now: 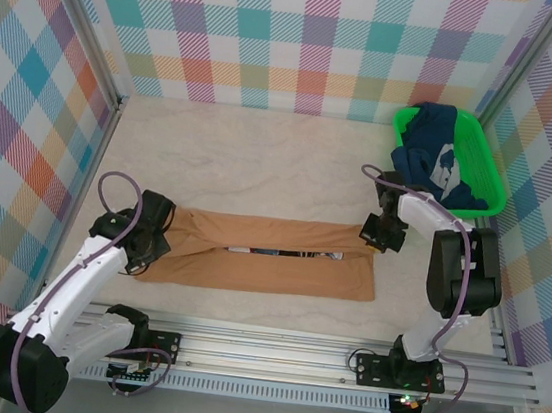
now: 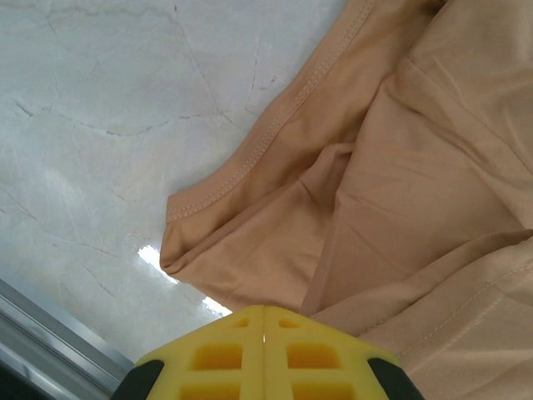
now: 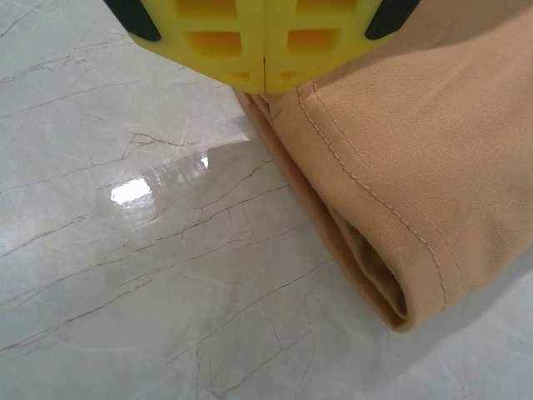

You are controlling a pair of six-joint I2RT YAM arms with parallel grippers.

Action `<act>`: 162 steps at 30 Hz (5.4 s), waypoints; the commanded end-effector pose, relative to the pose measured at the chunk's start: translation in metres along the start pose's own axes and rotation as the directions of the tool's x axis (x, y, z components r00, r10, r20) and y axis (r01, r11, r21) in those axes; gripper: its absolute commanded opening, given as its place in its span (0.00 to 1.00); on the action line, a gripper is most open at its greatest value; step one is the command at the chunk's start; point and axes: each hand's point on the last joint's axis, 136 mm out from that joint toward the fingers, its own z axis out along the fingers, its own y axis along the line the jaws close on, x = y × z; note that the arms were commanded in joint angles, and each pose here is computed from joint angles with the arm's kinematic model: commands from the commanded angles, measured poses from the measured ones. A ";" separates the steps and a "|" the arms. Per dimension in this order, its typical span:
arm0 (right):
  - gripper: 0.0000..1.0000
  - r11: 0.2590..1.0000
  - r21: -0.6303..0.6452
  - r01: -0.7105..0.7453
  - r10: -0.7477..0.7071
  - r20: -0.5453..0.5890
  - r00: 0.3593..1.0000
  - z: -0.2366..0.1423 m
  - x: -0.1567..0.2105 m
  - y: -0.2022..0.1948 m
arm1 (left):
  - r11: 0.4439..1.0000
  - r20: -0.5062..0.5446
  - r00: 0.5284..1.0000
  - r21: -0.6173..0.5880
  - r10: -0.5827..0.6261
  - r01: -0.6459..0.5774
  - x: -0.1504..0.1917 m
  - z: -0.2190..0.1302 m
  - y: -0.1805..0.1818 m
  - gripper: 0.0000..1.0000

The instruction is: Fold and stack the t-shirts

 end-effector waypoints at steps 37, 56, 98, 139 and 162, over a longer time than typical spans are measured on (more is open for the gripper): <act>0.20 0.969 -0.246 0.034 -0.026 0.036 0.999 -0.008 0.008 0.074 | 0.982 -0.168 0.980 0.173 0.107 -0.077 -0.012 0.032 -0.109 0.38; 0.21 0.957 -0.278 0.079 -0.087 -0.014 0.996 -0.001 0.020 0.081 | 0.997 -0.185 0.983 0.070 -0.014 0.027 -0.040 0.068 -0.045 0.28; 0.17 0.964 -0.256 0.075 -0.092 -0.052 0.994 0.011 0.023 0.079 | 0.985 -0.117 0.989 0.156 0.091 -0.072 -0.052 0.082 -0.050 0.07; 0.14 0.965 -0.250 0.079 -0.099 -0.066 0.993 0.012 0.023 0.079 | 0.989 -0.045 0.994 0.112 0.104 -0.098 -0.082 0.077 -0.054 0.01; 0.22 0.959 -0.267 0.095 -0.105 -0.023 0.994 -0.011 0.024 0.076 | 0.901 -0.064 0.981 0.409 0.183 -0.142 -0.039 0.039 -0.119 0.38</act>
